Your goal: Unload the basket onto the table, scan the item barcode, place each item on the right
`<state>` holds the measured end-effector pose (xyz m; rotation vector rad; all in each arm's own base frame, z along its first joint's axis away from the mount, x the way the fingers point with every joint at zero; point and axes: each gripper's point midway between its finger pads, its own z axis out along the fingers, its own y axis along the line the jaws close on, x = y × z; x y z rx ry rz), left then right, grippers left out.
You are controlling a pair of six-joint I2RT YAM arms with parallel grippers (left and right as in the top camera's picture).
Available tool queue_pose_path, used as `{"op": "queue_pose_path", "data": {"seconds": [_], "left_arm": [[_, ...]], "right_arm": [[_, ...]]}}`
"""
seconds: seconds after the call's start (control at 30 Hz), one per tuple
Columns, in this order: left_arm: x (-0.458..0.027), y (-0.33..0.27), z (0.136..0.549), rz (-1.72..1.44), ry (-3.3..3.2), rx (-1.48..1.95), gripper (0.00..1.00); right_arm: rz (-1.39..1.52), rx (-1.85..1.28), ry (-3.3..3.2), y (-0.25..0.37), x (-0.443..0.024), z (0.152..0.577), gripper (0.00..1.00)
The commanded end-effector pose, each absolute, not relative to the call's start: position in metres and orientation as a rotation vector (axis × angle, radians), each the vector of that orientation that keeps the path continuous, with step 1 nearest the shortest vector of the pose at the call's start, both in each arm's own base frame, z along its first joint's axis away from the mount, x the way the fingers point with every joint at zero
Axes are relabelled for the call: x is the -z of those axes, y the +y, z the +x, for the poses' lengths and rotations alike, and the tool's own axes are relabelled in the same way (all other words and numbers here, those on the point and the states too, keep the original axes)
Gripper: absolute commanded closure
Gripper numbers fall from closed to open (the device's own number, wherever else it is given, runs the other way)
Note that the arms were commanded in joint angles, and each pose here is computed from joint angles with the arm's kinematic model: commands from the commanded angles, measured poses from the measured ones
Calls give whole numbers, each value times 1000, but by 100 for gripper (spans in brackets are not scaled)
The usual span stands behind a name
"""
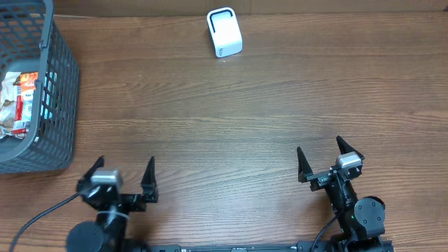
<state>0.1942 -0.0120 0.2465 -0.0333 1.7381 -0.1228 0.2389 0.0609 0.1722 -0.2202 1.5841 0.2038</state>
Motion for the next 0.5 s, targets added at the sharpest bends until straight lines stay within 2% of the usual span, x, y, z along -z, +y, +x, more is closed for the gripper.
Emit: {"op": "queue_pose_path", "data": {"seconds": [0.0,0.33,0.47], "left_arm": [[-285,-20,186,-49,1738,207,0],[-373,-26,198,-39,1984,225,0],[-394,-25,205,10,2184,175,0]], "right_arm": [[-209,-199,1582,59,-170,239,0],[-209,-199,1582,59,-170,239,0],[-209,-199,1582,59,-170,239,0]]}}
